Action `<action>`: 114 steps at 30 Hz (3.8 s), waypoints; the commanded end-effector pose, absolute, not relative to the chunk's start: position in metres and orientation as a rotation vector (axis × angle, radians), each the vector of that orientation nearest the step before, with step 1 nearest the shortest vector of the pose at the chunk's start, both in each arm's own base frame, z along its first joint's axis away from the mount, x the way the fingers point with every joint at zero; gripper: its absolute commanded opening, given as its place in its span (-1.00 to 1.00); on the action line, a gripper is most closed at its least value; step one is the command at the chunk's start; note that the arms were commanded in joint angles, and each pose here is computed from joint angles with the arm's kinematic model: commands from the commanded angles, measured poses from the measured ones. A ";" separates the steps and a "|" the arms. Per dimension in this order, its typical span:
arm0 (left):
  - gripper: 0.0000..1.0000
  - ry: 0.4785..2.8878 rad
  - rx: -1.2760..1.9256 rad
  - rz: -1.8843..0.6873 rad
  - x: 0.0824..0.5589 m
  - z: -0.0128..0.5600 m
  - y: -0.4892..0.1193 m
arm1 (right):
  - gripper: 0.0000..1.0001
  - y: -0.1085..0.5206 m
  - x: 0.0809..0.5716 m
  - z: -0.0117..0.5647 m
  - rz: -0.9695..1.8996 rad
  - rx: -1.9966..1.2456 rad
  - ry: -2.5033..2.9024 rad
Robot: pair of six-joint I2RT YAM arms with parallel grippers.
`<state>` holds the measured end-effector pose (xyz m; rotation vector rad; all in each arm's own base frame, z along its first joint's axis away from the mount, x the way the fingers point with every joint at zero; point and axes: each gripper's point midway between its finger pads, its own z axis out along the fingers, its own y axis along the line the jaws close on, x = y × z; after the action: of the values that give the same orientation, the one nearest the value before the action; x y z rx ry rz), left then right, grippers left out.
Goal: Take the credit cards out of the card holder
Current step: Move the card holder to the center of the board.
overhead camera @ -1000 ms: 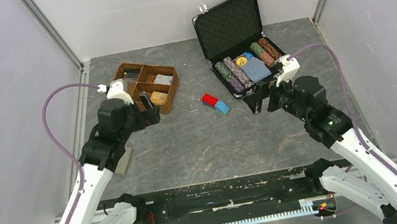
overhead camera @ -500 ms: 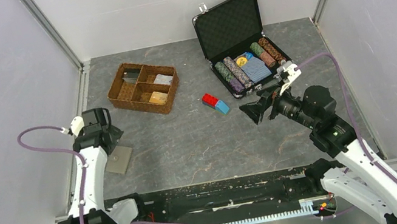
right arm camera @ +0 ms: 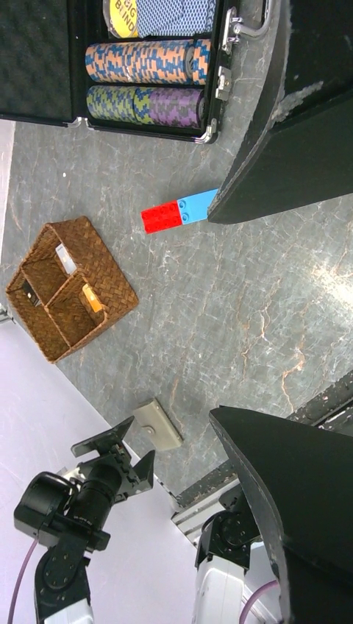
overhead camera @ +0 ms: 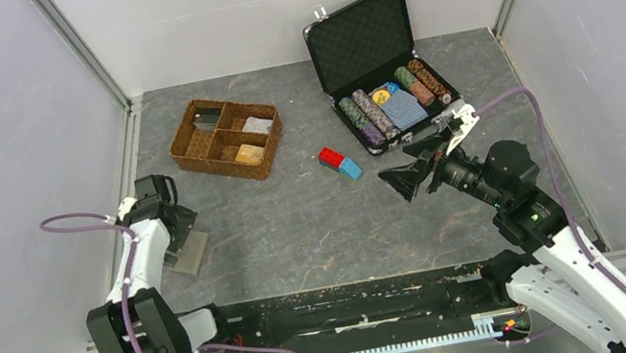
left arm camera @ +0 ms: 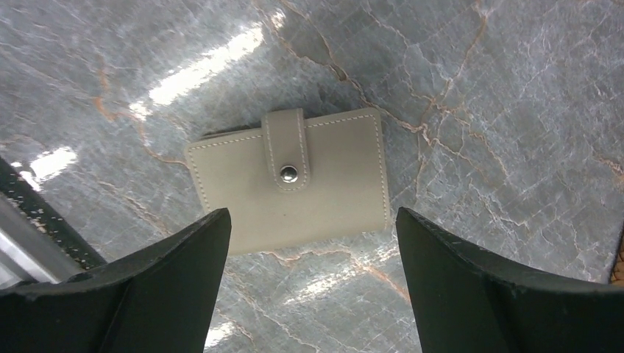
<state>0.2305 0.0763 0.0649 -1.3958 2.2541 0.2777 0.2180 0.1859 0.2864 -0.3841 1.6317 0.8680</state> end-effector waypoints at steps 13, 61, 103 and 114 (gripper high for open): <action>0.59 2.396 -1.394 -0.136 0.254 0.017 0.020 | 0.96 0.180 0.218 0.297 0.829 -0.378 1.599; 0.60 2.680 -0.365 -0.220 0.257 0.030 -0.112 | 0.34 0.195 0.211 0.187 0.931 -0.378 1.897; 0.44 2.619 0.040 -0.652 0.184 0.066 -0.305 | -0.15 0.189 0.166 0.049 1.176 0.179 2.218; 0.01 2.705 0.090 -0.791 0.160 0.031 -0.323 | -0.14 0.195 0.169 0.037 1.074 0.212 2.295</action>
<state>0.1713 -0.3133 0.0408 0.0203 2.6966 -0.7202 0.1545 0.1895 0.0258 0.2004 2.3376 1.1115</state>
